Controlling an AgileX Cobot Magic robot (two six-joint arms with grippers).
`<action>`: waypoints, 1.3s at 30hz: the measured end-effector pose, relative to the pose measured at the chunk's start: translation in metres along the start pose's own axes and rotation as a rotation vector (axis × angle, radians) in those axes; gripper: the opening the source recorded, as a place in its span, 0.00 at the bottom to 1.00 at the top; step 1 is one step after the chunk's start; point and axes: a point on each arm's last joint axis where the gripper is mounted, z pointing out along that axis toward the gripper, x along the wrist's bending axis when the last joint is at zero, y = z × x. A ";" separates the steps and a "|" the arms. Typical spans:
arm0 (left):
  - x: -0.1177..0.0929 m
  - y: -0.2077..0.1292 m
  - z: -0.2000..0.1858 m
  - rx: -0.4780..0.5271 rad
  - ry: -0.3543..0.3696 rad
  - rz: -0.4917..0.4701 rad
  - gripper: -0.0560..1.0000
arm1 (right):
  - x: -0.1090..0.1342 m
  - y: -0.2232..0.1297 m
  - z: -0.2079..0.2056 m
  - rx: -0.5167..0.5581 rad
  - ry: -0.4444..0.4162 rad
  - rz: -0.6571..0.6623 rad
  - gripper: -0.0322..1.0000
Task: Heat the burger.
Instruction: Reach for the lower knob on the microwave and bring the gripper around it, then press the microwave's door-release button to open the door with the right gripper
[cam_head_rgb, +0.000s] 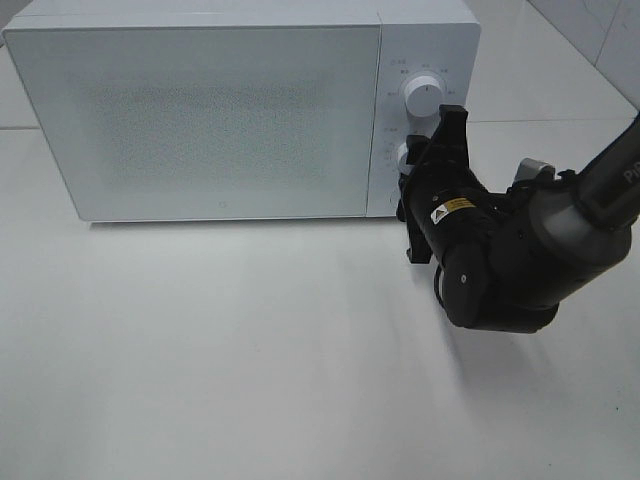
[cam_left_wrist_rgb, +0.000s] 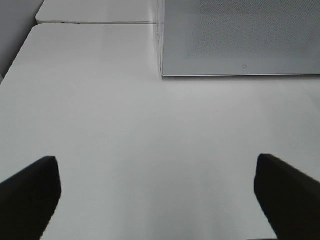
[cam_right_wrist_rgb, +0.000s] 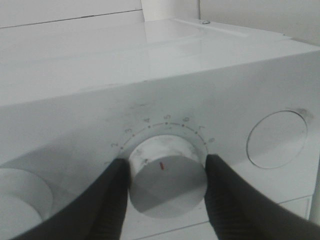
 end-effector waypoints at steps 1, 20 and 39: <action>0.000 0.000 0.000 0.000 0.000 0.000 0.97 | 0.000 0.000 0.000 0.000 0.000 0.000 0.47; 0.000 0.000 0.000 0.000 0.000 0.000 0.97 | -0.001 0.002 -0.020 0.090 -0.023 -0.160 0.74; 0.000 0.000 0.000 0.000 0.000 0.000 0.97 | 0.025 0.010 -0.082 0.373 -0.261 -0.855 0.75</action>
